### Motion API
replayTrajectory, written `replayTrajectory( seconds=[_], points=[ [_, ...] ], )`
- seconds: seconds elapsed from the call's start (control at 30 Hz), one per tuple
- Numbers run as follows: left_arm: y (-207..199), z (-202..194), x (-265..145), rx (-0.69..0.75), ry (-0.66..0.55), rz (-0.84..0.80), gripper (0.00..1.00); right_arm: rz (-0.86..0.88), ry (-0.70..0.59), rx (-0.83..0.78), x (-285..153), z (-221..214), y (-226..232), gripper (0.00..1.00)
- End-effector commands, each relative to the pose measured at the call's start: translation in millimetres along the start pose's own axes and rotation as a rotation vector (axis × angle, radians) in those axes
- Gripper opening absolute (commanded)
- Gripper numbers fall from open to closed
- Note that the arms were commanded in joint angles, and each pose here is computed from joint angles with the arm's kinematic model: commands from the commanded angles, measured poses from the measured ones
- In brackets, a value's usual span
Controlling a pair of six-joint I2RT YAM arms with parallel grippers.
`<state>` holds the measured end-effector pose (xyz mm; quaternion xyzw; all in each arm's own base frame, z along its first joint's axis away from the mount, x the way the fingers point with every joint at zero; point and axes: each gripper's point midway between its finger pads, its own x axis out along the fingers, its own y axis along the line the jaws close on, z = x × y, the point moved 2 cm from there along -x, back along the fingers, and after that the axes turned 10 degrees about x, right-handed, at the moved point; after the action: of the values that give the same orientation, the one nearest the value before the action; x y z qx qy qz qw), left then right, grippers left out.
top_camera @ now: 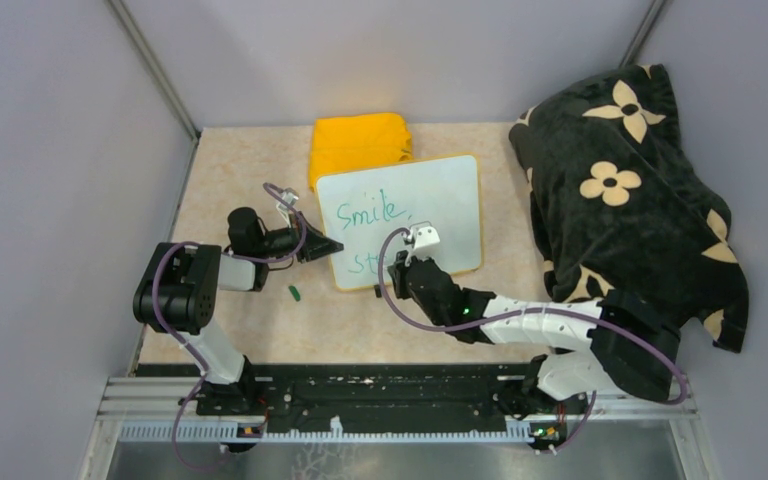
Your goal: Write a sentence on the whiteboard
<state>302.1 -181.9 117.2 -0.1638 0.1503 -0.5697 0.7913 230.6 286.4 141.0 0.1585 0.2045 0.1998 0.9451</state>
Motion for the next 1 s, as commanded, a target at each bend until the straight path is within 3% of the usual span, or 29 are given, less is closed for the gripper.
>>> replayTrajectory(
  seconds=[0.0, 0.97],
  points=[
    [10, -12, 3, -0.025, 0.024, 0.057, 0.0, -0.063, -0.008, -0.009, -3, -1, -19, 0.0],
    [10, -13, 4, -0.024, 0.031, 0.055, 0.0, -0.079, -0.103, -0.043, 9, 49, -12, 0.0]
  ],
)
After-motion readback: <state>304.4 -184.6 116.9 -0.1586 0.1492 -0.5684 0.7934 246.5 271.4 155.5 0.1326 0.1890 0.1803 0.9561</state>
